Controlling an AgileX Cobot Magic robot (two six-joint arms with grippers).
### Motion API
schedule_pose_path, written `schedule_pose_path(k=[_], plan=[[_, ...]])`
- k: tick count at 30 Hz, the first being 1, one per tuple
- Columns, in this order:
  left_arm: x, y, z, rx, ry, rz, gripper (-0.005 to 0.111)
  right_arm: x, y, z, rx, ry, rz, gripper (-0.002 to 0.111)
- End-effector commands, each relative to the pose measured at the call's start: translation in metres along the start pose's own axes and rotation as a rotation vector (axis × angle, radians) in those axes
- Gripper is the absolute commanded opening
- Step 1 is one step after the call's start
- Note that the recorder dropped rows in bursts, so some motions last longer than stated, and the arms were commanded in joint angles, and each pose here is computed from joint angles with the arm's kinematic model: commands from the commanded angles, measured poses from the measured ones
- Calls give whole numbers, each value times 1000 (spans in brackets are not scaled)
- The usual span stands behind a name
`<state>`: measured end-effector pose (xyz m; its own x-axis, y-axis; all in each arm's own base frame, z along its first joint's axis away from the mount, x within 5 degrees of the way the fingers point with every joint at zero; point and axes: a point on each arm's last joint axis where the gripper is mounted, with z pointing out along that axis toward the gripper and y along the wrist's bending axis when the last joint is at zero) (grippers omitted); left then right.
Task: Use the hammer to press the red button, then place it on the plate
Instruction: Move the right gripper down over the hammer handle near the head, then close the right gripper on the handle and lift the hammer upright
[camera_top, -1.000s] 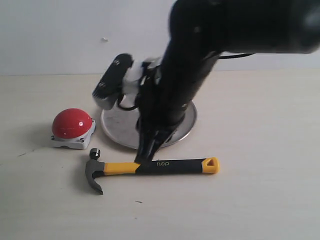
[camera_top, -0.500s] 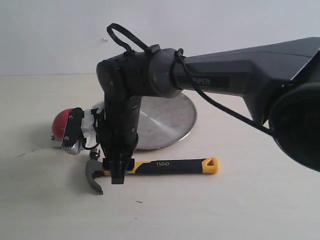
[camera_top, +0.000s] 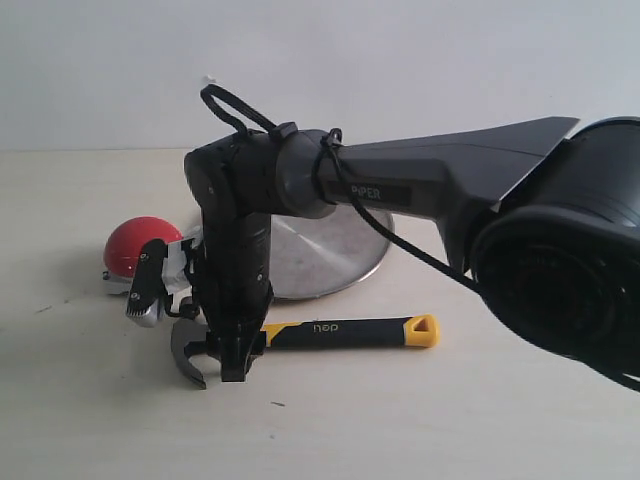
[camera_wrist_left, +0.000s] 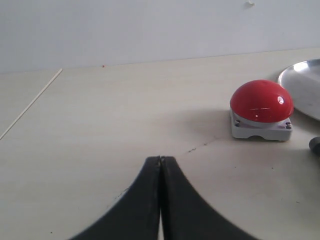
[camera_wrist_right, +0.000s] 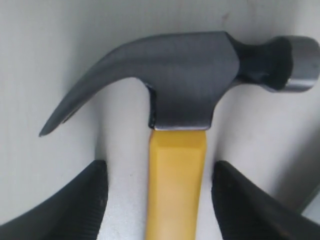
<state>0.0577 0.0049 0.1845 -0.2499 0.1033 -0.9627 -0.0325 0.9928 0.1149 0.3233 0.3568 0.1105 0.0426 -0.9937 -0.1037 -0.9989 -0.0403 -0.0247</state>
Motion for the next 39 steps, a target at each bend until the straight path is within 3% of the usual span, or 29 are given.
schedule_pose_path(k=[1, 3, 5, 8, 14, 22, 27, 30, 31, 33, 36, 39], plan=[[-1, 0, -1, -3, -14, 7, 0, 3, 0, 12, -14, 45, 6, 56], [-1, 0, -1, -3, -14, 7, 0, 3, 0, 13, -14, 45, 17, 48], [-1, 0, -1, -3, -14, 7, 0, 3, 0, 13, -15, 46, 27, 33], [-1, 0, -1, -3, -14, 7, 0, 4, 1, 13, -22, 53, 29, 0], [-1, 0, -1, -3, -14, 7, 0, 1, -2, 0, 21, 15, 77, 0], [-1, 0, -1, -3, -14, 7, 0, -8, -3, -84, 159, -158, 167, 0], [-1, 0, -1, -3, -14, 7, 0, -7, 9, -184, 263, -432, 398, 0], [-1, 0, -1, -3, -14, 7, 0, -5, 15, -221, 293, -605, 559, 0], [-1, 1, -1, -13, -14, 56, 0, -4, 19, -232, 297, -684, 602, 0], [-7, 3, -1, -40, -77, 205, 0, 2, 28, -241, 292, -820, 649, 0], [-33, -2, -7, 3, -373, 88, 0, 22, 44, -242, 378, -1037, 693, 0], [-46, -4, -13, 50, -538, -14, 0, 47, 56, -228, 482, -1190, 758, 0]])
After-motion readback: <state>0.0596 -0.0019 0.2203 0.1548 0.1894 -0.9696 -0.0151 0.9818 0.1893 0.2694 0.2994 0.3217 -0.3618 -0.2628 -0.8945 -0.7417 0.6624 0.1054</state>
